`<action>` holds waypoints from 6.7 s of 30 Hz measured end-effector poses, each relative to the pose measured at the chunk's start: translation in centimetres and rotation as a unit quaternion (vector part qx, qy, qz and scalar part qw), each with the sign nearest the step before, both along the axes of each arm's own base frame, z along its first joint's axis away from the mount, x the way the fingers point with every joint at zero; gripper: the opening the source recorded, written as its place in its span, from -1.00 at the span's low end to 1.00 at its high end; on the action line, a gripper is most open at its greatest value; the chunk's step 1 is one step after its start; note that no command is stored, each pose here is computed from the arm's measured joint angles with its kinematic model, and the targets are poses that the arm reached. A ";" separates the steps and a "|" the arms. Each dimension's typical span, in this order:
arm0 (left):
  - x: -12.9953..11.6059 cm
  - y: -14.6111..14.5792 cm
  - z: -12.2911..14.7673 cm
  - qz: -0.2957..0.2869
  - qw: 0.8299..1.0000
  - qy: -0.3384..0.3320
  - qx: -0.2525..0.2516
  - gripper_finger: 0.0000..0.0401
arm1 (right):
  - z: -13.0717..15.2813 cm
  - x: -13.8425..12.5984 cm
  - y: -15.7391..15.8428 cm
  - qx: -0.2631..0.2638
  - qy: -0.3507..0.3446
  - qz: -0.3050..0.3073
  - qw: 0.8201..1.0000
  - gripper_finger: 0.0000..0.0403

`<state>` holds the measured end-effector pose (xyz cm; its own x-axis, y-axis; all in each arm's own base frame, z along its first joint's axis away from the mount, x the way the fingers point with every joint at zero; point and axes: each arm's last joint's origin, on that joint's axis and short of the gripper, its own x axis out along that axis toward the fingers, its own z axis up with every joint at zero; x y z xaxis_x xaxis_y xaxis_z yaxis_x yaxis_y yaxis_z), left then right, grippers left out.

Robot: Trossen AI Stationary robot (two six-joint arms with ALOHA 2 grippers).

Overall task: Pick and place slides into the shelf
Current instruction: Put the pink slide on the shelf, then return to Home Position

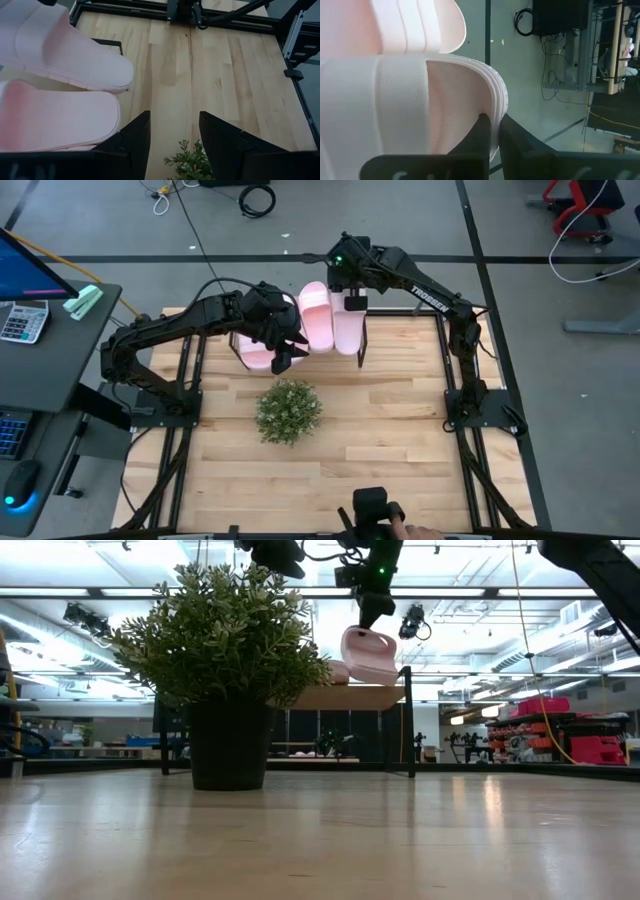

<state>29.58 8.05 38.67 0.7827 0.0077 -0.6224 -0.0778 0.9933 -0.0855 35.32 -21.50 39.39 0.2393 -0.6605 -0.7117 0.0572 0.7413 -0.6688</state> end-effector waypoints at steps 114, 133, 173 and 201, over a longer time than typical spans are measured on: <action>0.1 -0.3 0.0 -0.007 1.000 0.001 0.002 -0.14 | -4.2 -2.1 -4.5 0.262 -0.124 -0.105 0.951 -0.99; 0.0 -0.3 -0.1 -0.008 1.000 0.009 0.000 -0.14 | -7.8 -1.0 -5.5 0.340 -0.159 -0.197 0.906 -1.00; -0.2 1.0 0.1 0.007 1.000 -0.008 0.015 -0.14 | 1.8 -4.8 2.3 0.334 -0.156 -0.118 0.922 -0.80; -10.6 -0.3 -3.5 0.140 0.954 -0.262 0.027 -0.44 | 4.9 -7.2 10.1 0.363 -0.182 -0.018 0.914 -0.84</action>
